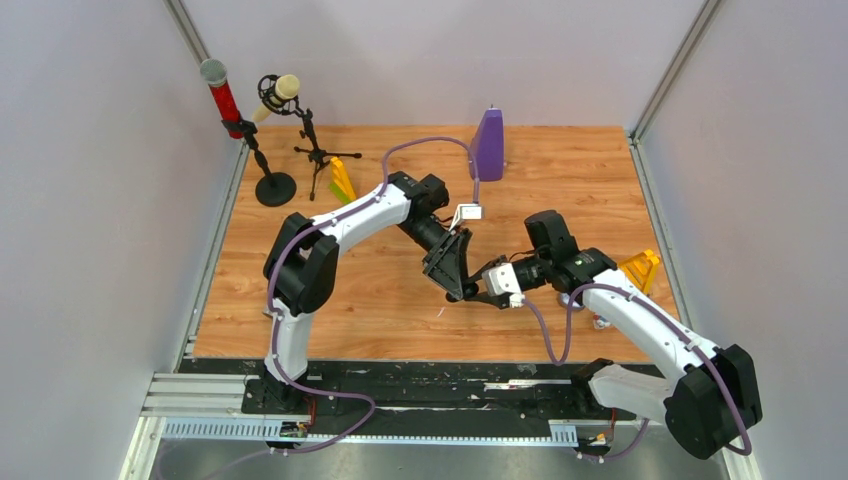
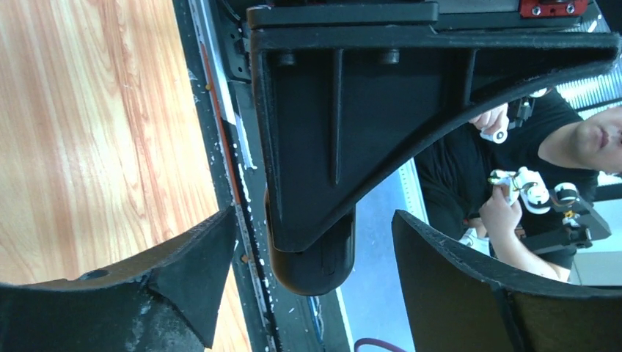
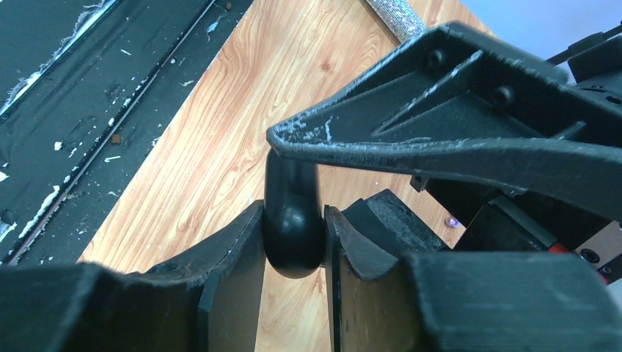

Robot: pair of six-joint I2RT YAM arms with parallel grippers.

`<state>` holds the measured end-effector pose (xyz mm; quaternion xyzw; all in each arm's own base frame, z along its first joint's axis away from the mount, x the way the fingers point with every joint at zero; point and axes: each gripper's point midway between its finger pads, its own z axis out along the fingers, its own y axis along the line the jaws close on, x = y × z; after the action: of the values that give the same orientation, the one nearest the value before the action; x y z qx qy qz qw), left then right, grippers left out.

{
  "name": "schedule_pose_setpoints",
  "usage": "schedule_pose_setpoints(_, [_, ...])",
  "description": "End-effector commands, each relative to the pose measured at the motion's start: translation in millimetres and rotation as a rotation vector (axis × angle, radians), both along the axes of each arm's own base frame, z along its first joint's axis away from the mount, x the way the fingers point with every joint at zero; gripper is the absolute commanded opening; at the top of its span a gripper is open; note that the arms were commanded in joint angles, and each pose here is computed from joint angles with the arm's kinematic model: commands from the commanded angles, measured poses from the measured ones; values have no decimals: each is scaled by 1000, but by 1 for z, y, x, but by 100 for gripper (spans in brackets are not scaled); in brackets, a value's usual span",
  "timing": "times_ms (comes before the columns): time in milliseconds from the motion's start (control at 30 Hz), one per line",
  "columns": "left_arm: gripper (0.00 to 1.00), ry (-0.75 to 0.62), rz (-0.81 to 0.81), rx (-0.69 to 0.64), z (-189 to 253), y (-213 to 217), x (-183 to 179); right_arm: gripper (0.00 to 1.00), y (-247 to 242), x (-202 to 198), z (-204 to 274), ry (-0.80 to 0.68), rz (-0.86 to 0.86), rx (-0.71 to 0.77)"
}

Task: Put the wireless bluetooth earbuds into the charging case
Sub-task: Place the charging case at the center of the board.

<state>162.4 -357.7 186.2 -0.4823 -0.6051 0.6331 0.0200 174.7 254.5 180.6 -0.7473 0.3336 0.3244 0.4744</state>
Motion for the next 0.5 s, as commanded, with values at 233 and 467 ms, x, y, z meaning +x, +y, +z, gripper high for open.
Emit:
schedule_pose_setpoints(233, [100,-118,98,-28,25,18,38,17,3,10,24,69,-30,31])
schedule_pose_setpoints(467, [100,-382,418,73,50,67,123,15,-31,59,33,298,-212,102])
